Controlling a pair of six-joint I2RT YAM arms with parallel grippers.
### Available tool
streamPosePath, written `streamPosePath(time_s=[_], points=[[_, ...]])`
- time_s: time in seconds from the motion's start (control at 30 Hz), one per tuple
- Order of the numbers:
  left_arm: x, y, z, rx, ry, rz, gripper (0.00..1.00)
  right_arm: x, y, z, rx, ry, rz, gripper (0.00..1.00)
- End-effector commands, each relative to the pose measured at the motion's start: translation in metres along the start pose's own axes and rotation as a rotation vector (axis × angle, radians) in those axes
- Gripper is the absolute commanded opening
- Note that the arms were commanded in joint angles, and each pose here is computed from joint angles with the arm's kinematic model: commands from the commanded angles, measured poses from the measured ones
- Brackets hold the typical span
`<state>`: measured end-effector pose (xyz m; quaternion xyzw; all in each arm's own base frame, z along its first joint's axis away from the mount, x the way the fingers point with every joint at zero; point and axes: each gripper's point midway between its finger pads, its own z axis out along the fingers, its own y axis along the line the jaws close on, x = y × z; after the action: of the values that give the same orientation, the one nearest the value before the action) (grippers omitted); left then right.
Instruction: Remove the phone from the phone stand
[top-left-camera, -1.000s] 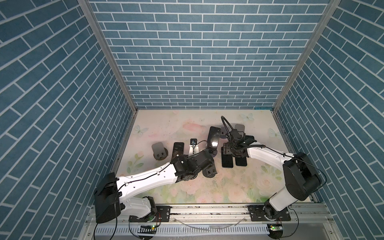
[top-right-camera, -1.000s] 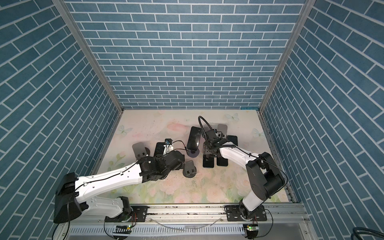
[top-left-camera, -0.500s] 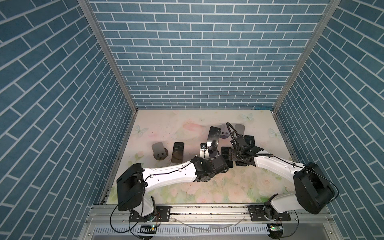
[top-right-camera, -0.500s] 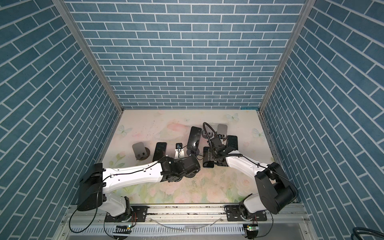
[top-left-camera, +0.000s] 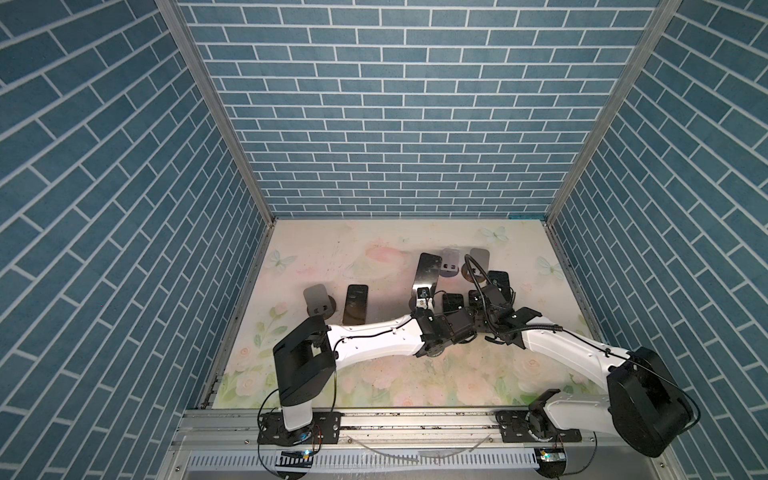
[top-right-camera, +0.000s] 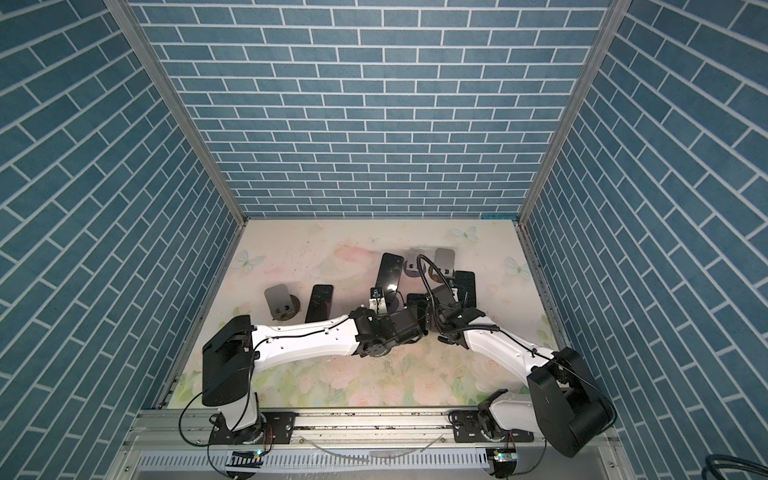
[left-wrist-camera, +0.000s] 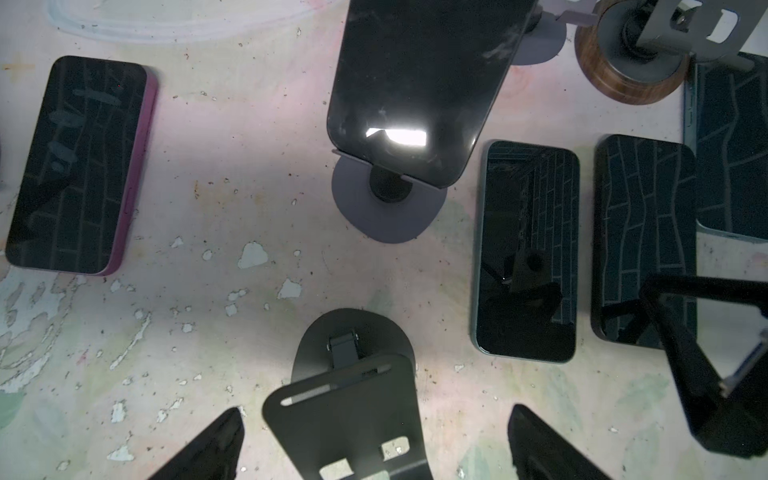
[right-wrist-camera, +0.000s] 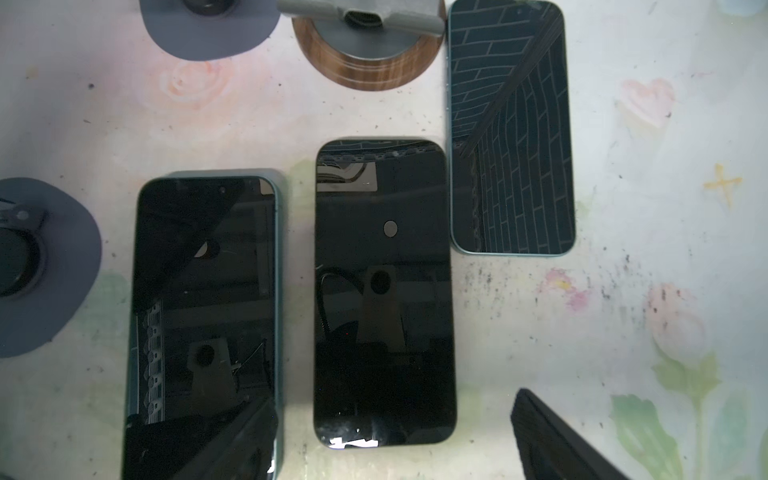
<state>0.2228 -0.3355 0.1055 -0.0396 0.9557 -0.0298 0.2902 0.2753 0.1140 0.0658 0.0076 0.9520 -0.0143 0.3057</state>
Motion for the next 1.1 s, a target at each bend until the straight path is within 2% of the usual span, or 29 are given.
streamPosePath(time_s=[0.0, 0.37, 0.93, 1.07], points=[[0.009, 0.006, 0.004, -0.058, 0.04, 0.023, 1.0, -0.003, -0.011, -0.003, 0.027, -0.038, -0.009, 0.9], [0.018, 0.006, 0.016, -0.061, 0.081, -0.024, 0.97, 0.0, -0.021, -0.004, 0.032, -0.055, 0.012, 0.93], [0.027, 0.016, 0.034, -0.054, 0.123, -0.074, 0.7, 0.003, -0.023, -0.001, 0.034, -0.048, 0.018, 0.93], [0.027, 0.018, 0.034, -0.046, 0.122, -0.085, 0.59, 0.004, -0.024, 0.0, 0.036, -0.047, 0.019, 0.93]])
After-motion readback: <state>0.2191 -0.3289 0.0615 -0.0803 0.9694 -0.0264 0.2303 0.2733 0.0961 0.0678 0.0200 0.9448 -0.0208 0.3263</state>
